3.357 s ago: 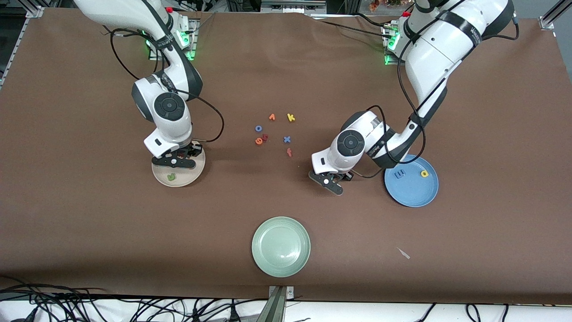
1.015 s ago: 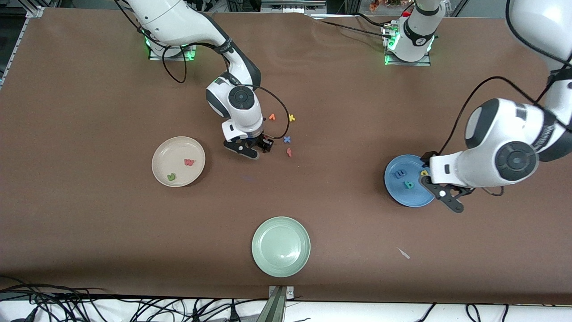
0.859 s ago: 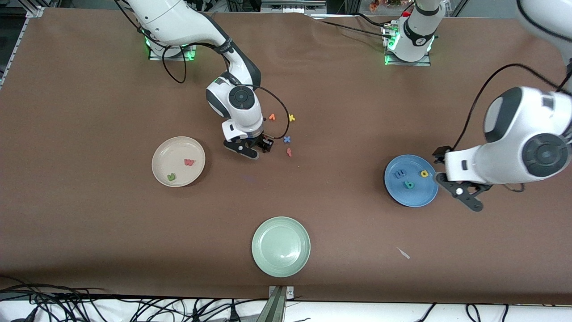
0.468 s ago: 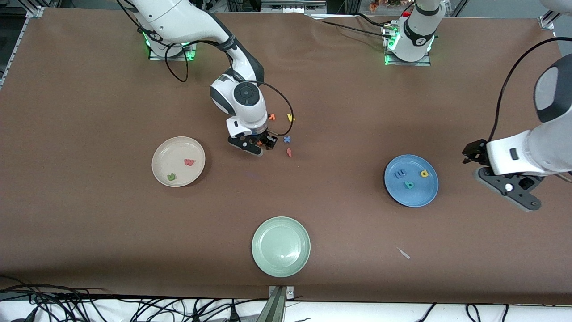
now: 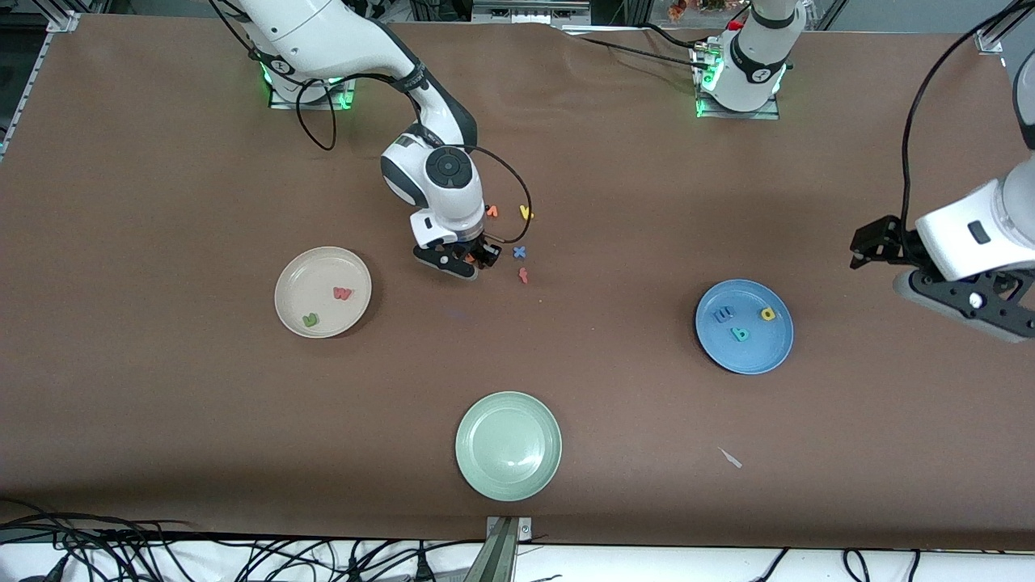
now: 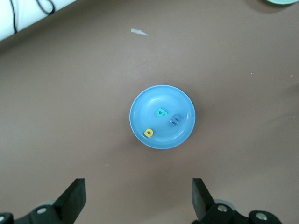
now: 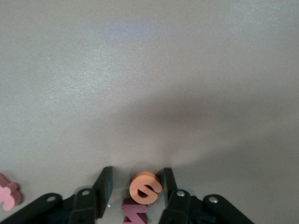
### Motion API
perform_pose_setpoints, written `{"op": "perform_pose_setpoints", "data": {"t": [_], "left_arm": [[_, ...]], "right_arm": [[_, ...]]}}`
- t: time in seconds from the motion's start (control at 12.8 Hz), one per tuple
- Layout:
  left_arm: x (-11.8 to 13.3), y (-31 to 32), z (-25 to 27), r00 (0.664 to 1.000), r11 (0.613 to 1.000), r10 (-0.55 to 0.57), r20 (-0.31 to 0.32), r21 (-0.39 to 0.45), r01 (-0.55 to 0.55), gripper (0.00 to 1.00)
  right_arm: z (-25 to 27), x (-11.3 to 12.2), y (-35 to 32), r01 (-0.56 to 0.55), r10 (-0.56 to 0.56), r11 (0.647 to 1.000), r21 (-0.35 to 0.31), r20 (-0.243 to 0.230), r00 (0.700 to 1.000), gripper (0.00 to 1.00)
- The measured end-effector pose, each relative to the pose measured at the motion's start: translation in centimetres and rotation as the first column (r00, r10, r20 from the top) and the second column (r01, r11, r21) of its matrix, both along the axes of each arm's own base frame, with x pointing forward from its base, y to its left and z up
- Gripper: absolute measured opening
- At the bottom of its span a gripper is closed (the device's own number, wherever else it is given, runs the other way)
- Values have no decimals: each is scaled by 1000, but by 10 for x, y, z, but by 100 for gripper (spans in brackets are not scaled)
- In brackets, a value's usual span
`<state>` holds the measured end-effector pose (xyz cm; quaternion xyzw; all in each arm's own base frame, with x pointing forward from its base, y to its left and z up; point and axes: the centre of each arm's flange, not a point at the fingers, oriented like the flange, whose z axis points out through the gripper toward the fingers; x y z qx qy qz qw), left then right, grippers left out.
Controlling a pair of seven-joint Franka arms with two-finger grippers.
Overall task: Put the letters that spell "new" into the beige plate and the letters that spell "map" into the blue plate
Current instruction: 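Carry the orange e over the white plate with the right gripper, then open the right gripper to drop the e and lift away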
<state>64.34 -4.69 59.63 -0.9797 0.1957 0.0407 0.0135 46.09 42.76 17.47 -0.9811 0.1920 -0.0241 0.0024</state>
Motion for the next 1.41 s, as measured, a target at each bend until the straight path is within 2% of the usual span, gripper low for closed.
{"op": "perform_pose_setpoints", "data": {"t": [0.08,0.16,0.31,0.47,0.62,0.78,0.94,1.17,1.41], "left_arm": [[-7,7,6,999,999,49,0,-12,-49,100],[-14,20,11,993,992,118,-3,-33,-118,100],[-33,48,17,959,957,285,-10,-59,-285,100],[-51,50,16,934,933,356,16,-54,-355,100],[-62,35,14,930,930,366,31,-54,-364,100],[-66,27,14,932,932,359,40,-56,-357,100],[-66,24,13,933,934,355,49,-56,-353,100],[-65,26,3,935,937,349,65,-25,-348,100],[-71,26,-7,936,937,349,43,-16,-348,100]], "right_arm": [[1,0,0,-2,2,1000,-3,0,1000,34],[2,0,0,-3,3,1000,-4,0,1000,30],[6,2,-1,-10,10,1000,-9,4,1000,30],[27,15,-16,-36,36,998,-47,0,999,30],[63,41,-51,-98,96,991,-92,-17,995,30],[97,65,-101,-200,190,968,-150,-75,979,30],[122,89,-166,-303,281,933,-194,-133,950,30],[130,108,-257,-405,375,891,-204,-169,911,30],[119,111,-292,-419,393,890,-180,-162,905,30]]}}
